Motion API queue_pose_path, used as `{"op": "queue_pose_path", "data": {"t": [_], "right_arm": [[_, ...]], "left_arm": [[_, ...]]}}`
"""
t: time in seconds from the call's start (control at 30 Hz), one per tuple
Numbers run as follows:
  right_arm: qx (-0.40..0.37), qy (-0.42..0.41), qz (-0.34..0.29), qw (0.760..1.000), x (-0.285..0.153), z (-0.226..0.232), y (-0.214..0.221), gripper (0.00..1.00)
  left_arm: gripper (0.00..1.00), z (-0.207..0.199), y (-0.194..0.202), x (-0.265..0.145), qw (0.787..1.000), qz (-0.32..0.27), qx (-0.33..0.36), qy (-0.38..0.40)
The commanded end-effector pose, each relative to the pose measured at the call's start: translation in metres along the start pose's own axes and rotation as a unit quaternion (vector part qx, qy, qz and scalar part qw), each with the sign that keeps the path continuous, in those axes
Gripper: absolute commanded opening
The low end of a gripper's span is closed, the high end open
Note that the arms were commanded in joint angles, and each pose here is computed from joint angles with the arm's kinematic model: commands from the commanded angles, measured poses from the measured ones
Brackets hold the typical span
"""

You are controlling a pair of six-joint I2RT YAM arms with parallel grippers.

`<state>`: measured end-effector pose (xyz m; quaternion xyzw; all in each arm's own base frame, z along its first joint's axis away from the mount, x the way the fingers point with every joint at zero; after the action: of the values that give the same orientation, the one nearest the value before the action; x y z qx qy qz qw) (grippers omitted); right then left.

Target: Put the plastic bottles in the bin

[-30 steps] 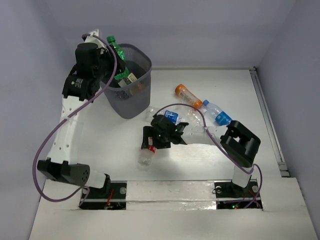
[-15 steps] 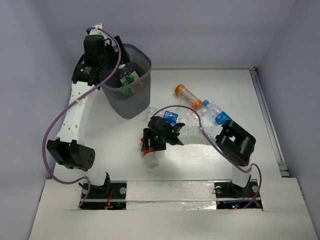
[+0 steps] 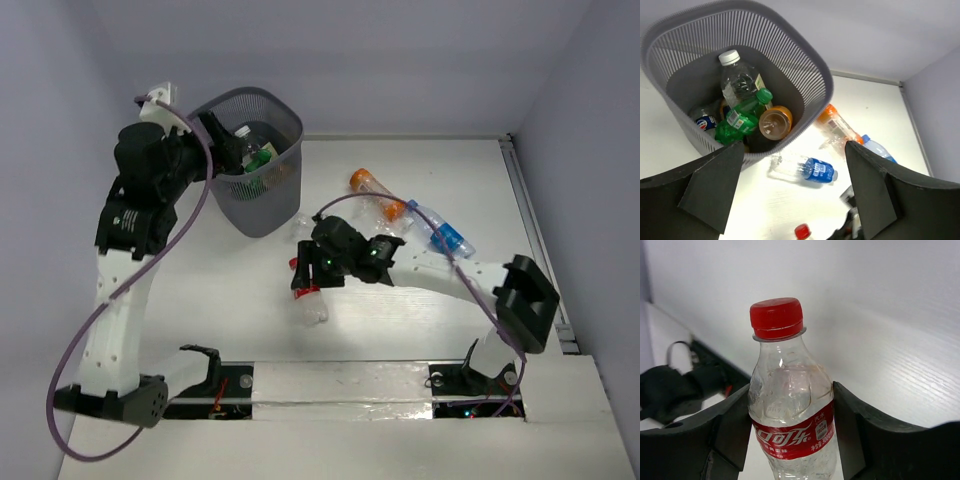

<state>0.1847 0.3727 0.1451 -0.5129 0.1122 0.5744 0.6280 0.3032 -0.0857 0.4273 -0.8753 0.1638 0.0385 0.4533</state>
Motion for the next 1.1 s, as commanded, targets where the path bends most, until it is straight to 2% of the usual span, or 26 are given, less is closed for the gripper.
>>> {"op": "queue_pose_path", "data": {"t": [0.0,0.07,0.1,0.17,0.2,0.27,0.3,0.33,0.37,0.4,0.43,0.53,0.6,0.63,0.67,0.77,0.87,0.93,1.0,1.03,1.07], "right_arm": [[-0.047,-0.056,-0.114,0.991,-0.077,0.055,-0.073,0.31],[-0.06,-0.044,-0.166,0.983,-0.103,0.068,-0.107,0.31],[-0.074,-0.06,-0.207,0.974,-0.133,0.087,-0.135,0.31],[-0.077,-0.051,-0.242,0.966,-0.147,0.094,-0.167,0.32],[-0.078,-0.064,-0.289,0.952,-0.177,0.106,-0.197,0.32],[-0.081,-0.068,-0.317,0.942,-0.178,0.113,-0.224,0.32],[-0.08,-0.073,-0.328,0.939,-0.182,0.115,-0.237,0.32],[-0.076,-0.094,-0.375,0.919,-0.217,0.126,-0.266,0.32],[-0.074,-0.089,-0.367,0.923,-0.19,0.125,-0.279,0.32],[-0.062,-0.099,-0.381,0.917,-0.191,0.128,-0.293,0.32],[-0.05,-0.125,-0.424,0.895,-0.217,0.132,-0.317,0.33],[0.003,-0.188,-0.446,0.875,-0.182,0.137,-0.351,0.51],[0.042,-0.21,-0.451,0.867,-0.156,0.133,-0.364,0.67],[0.05,-0.213,-0.454,0.864,-0.153,0.128,-0.37,0.73],[0.045,-0.229,-0.446,0.864,-0.15,0.133,-0.369,0.83],[0.043,-0.237,-0.473,0.848,-0.172,0.131,-0.38,0.93],[0.05,-0.235,-0.482,0.842,-0.188,0.12,-0.384,0.96],[0.041,-0.21,-0.471,0.856,-0.186,0.11,-0.381,0.97],[0.026,-0.194,-0.473,0.859,-0.205,0.109,-0.373,0.97],[0.013,-0.167,-0.458,0.873,-0.187,0.098,-0.365,0.94],[0.001,-0.166,-0.478,0.863,-0.224,0.101,-0.358,0.76]], "left_arm": [[0.77,-0.008,-0.008,-0.033,0.999,-0.033,-0.004,0.022],[0.72,-0.014,-0.012,-0.052,0.997,-0.058,-0.023,0.038],[0.67,-0.015,-0.013,-0.056,0.997,-0.062,-0.03,0.042],[0.59,-0.019,-0.014,-0.064,0.995,-0.069,-0.043,0.052],[0.55,-0.019,-0.015,-0.066,0.995,-0.072,-0.046,0.051],[0.45,-0.018,-0.017,-0.071,0.995,-0.08,-0.047,0.045],[0.3,-0.016,-0.019,-0.072,0.994,-0.087,-0.047,0.038],[0.23,-0.015,-0.021,-0.074,0.994,-0.091,-0.046,0.033],[0.17,-0.014,-0.022,-0.075,0.994,-0.094,-0.044,0.03],[0.05,-0.015,-0.019,-0.074,0.995,-0.09,-0.043,0.032],[0.0,-0.014,-0.017,-0.072,0.995,-0.087,-0.044,0.034],[0.0,-0.013,-0.002,-0.062,0.996,-0.06,-0.055,0.048],[0.0,-0.007,0.016,-0.055,0.996,-0.032,-0.066,0.05],[0.0,-0.006,0.02,-0.054,0.996,-0.026,-0.068,0.051],[0.0,-0.003,0.026,-0.053,0.996,-0.019,-0.071,0.051],[0.0,0.005,0.045,-0.047,0.995,0.006,-0.084,0.049],[0.0,0.009,0.062,-0.039,0.993,0.029,-0.1,0.056],[0.0,0.011,0.076,-0.034,0.991,0.05,-0.109,0.062],[0.0,0.002,0.086,-0.032,0.988,0.067,-0.112,0.084],[0.0,0.0,0.093,-0.028,0.987,0.073,-0.113,0.084],[0.0,-0.003,0.101,-0.025,0.987,0.082,-0.113,0.082]]}}
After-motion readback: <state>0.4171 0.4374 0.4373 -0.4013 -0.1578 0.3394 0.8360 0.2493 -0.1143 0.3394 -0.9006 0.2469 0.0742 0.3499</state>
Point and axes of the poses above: each gripper's point midway between its finger pads, its own x axis out along the fingers, its own z axis along the line the jaws close on, y = z × x, the point moved 3 cm from there along -x, back along the fingers, and after that the axes turned 12 degrees about -x, right-handed, at the moved point
